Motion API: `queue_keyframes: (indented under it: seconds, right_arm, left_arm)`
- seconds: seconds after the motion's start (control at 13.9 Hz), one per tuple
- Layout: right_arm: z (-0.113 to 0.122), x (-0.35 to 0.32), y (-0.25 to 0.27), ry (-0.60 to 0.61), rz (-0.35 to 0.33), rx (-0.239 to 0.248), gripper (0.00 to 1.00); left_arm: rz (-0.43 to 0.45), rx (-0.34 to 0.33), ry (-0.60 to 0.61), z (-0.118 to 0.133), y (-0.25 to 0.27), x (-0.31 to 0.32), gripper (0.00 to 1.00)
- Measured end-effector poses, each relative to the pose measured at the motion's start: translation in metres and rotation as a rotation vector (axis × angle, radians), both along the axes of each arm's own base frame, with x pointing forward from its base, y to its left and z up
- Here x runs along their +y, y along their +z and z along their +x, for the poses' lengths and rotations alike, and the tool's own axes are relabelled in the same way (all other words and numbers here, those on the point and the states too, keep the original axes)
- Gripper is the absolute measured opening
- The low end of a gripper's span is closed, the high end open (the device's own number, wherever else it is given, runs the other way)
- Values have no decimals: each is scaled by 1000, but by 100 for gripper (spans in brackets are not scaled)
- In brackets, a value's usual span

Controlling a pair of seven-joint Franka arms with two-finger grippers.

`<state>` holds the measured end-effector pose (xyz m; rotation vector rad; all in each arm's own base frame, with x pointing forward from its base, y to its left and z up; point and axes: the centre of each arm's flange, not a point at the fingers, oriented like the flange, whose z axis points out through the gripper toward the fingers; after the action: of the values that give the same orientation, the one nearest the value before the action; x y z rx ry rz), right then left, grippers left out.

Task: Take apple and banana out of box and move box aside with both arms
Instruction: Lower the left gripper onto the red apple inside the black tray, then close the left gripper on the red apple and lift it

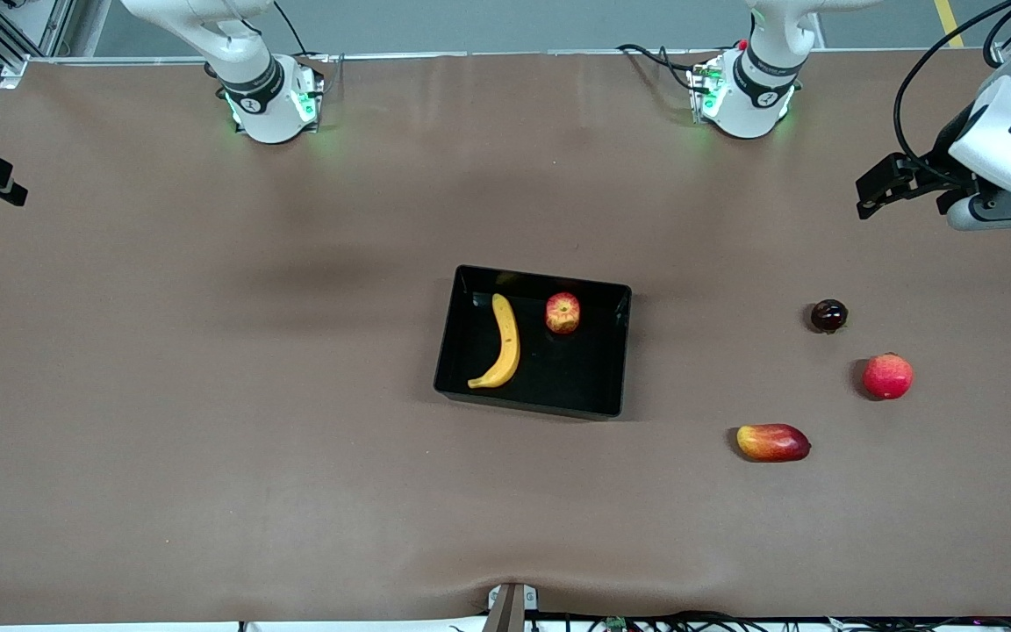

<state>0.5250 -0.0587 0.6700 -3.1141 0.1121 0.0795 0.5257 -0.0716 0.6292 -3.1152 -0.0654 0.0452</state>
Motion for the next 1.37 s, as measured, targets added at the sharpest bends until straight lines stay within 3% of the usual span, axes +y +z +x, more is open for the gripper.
queue_keyframes:
  seconds: [0.36,0.58,0.72,0.94,1.37]
  right_arm:
    - [0,1,0,1,0,-2,100]
    - [1,0,1,1,0,-6,100]
    - [1,0,0,0,-1,-6,100]
    - [5,0,-6,0,-1,4,100]
    - [10,0,-13,0,-2,17,100]
  left_arm:
    - [0,6,-1,2,-3,-2,100]
    - [-6,44,-37,18,-26,-29,100]
    - [-7,82,-33,26,-58,-85,100]
    - [-32,60,12,34,-108,-177,100]
    - [-62,96,54,22,-227,-302,100]
